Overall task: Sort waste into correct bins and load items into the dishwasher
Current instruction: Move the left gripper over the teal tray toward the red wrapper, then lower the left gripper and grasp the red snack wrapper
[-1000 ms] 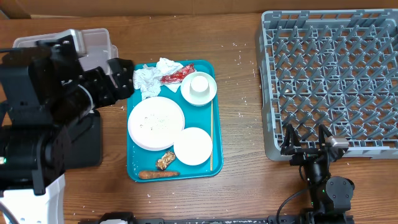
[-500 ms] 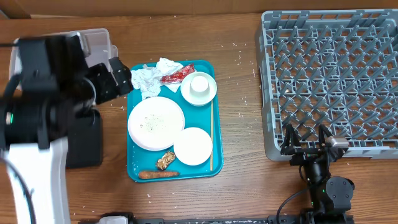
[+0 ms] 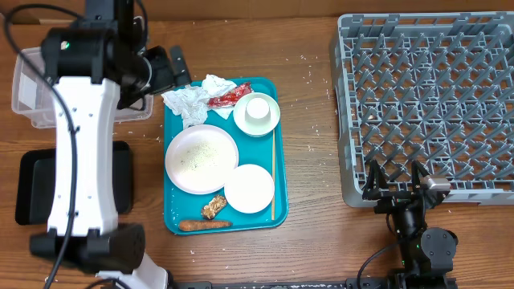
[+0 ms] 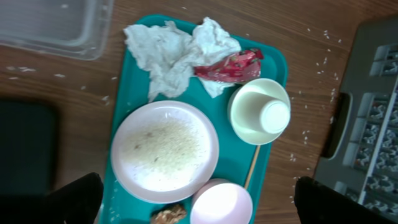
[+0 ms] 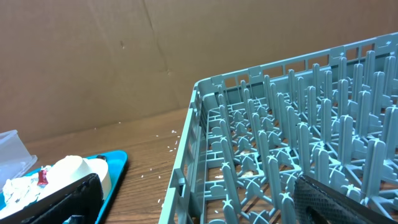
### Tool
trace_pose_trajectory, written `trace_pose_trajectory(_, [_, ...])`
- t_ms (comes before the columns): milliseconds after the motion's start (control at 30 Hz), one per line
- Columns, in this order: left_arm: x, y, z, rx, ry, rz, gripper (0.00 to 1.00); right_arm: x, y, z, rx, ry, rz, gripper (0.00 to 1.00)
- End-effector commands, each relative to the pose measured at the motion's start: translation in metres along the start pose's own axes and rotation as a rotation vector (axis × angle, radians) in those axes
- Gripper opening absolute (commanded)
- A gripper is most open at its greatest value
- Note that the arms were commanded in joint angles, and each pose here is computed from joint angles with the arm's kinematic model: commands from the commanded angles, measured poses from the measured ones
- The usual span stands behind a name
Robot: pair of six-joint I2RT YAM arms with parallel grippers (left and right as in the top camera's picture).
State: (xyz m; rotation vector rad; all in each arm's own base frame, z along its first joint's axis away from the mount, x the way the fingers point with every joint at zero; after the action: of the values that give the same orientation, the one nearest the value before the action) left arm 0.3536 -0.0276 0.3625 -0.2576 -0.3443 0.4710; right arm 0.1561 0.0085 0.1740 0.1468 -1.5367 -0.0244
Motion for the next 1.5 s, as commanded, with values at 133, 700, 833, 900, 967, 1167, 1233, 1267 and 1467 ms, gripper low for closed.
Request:
trace_pose_trajectory(133, [0.019, -0.013, -0.07, -0.036, 0.159, 0.211, 1.0, -0.002, 0.0, 0.0, -0.004, -0.004, 0.007, 1.0])
trace_pose_trajectory(700, [0.008, -0.027, -0.21, 0.066, 0.395, 0.307, 0.92, -0.002, 0.0, 0.0, -0.004, -0.004, 0.007, 1.0])
trace_pose_trajectory(833, [0.007, -0.027, -0.232, 0.121, 0.362, 0.291, 0.89, -0.002, 0.0, 0.0, -0.004, -0.004, 0.007, 1.0])
trace_pose_trajectory(900, [0.008, -0.026, -0.241, 0.132, 0.347, 0.298, 0.89, -0.002, 0.0, 0.0, -0.004, -0.004, 0.007, 1.0])
trace_pose_trajectory(967, [0.01, -0.025, -0.246, 0.153, 0.32, 0.325, 0.89, -0.002, 0.0, 0.0, -0.004, -0.004, 0.007, 1.0])
trace_pose_trajectory(1167, [0.016, -0.022, -0.247, 0.203, 0.247, 0.424, 0.89, -0.002, 0.0, 0.0, -0.004, -0.004, 0.007, 1.0])
trace_pose_trajectory(1233, [0.016, -0.023, -0.249, 0.21, 0.227, 0.446, 0.87, -0.002, 0.0, 0.0, -0.004, -0.004, 0.007, 1.0])
trace_pose_trajectory(1267, [0.017, -0.023, -0.249, 0.22, 0.215, 0.466, 0.86, -0.002, 0.0, 0.0, -0.004, -0.004, 0.007, 1.0])
trace_pose_trajectory(1467, [0.015, -0.033, -0.252, 0.191, 0.194, 0.499, 0.81, -0.002, 0.0, 0.0, -0.004, -0.004, 0.007, 1.0])
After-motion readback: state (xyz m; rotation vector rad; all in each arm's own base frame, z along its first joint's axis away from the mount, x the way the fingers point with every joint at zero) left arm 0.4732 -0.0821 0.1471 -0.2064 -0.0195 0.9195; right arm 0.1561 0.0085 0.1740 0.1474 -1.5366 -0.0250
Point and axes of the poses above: each gripper's point midway between its finger pads, its own z axis back along the fingers, its own y axis along the line the jaws close on, x = y × z, the point moved 9 cm from there along z, back along the fingers, and after that the axes turned 9 degrees about z, right-handed, at the moved point
